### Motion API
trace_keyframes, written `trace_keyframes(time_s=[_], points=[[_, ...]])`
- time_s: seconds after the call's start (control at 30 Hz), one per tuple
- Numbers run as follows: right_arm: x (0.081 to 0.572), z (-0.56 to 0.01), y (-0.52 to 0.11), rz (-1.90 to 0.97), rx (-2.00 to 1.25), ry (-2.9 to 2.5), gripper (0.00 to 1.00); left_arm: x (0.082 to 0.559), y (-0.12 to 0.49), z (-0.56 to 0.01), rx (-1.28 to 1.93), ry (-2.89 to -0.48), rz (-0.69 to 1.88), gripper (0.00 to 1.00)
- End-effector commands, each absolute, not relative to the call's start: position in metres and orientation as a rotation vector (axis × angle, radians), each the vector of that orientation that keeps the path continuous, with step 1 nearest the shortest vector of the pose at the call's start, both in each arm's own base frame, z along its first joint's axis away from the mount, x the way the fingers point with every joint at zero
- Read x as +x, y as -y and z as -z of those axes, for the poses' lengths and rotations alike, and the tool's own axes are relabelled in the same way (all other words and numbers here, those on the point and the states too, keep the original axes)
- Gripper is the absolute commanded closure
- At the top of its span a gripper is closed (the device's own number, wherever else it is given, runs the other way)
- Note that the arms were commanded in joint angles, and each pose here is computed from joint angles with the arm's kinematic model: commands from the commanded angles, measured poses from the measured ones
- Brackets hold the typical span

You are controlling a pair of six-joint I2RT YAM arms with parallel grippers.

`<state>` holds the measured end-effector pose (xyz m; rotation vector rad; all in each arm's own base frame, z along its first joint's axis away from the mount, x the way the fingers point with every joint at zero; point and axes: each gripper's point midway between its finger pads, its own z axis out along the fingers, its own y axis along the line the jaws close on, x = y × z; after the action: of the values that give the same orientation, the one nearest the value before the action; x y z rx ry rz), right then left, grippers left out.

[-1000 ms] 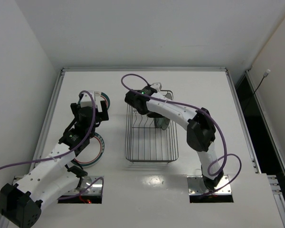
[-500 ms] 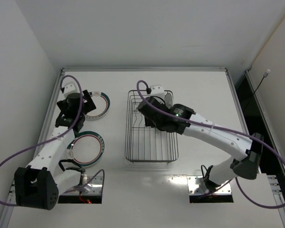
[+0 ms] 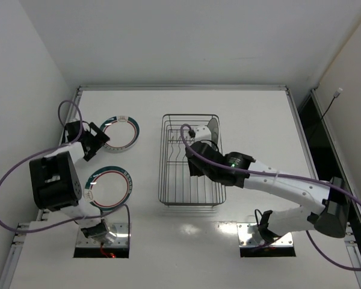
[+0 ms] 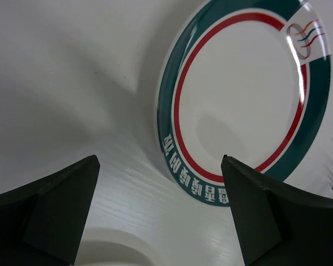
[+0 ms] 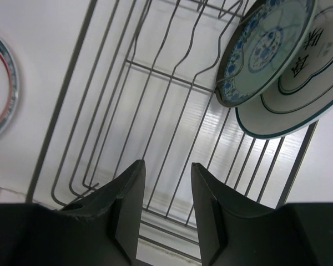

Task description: Load the plates into the dish rack

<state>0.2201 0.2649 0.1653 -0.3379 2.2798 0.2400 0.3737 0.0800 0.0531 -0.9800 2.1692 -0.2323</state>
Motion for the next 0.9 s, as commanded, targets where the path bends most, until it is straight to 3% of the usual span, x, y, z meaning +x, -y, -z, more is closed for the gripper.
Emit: trace_keyframes(time_s=[0.0,0.1,0.13,0.17,0.23,0.27,0.37,0.47,0.5,0.63,0.87], points=[[0.228,-0.189,-0.275,-0.337,-0.285,-2.182,0.65,0.409,-0.077,-0.064,-0.927,-2.114,0.339,0.11],[0.225,-0.188,-0.274,-0.334,-0.292,-2.178,0.65,0.422,-0.075,-0.059,-0.903,-2.107,0.377,0.19],[0.225,-0.188,-0.274,-0.334,-0.292,-2.178,0.65,0.424,-0.072,-0.055,-0.891,-2.110,0.401,0.26],[0.225,-0.191,-0.272,-0.334,-0.283,-2.168,0.65,0.423,-0.070,-0.048,-0.896,-2.127,0.413,0.40],[0.225,-0.189,-0.272,-0.334,-0.282,-2.168,0.65,0.422,-0.069,-0.039,-0.909,-2.148,0.413,0.50],[0.225,-0.189,-0.272,-0.334,-0.282,-2.168,0.65,0.421,-0.069,-0.034,-0.916,-2.159,0.413,0.62],[0.226,-0.188,-0.273,-0.323,-0.288,-2.176,0.65,0.421,-0.071,-0.030,-0.914,-2.172,0.394,0.66],[0.228,-0.188,-0.276,-0.317,-0.291,-2.181,0.65,0.419,-0.075,-0.029,-0.919,-2.184,0.362,0.85],[0.228,-0.188,-0.276,-0.317,-0.291,-2.181,0.65,0.422,-0.076,-0.033,-0.915,-2.176,0.362,0.98],[0.231,-0.195,-0.272,-0.277,-0.279,-2.175,0.65,0.424,-0.076,-0.053,-0.901,-2.123,0.370,1.00],[0.230,-0.244,-0.248,-0.257,-0.212,-2.098,0.65,0.439,-0.054,-0.176,-0.747,-1.886,0.501,1.00]])
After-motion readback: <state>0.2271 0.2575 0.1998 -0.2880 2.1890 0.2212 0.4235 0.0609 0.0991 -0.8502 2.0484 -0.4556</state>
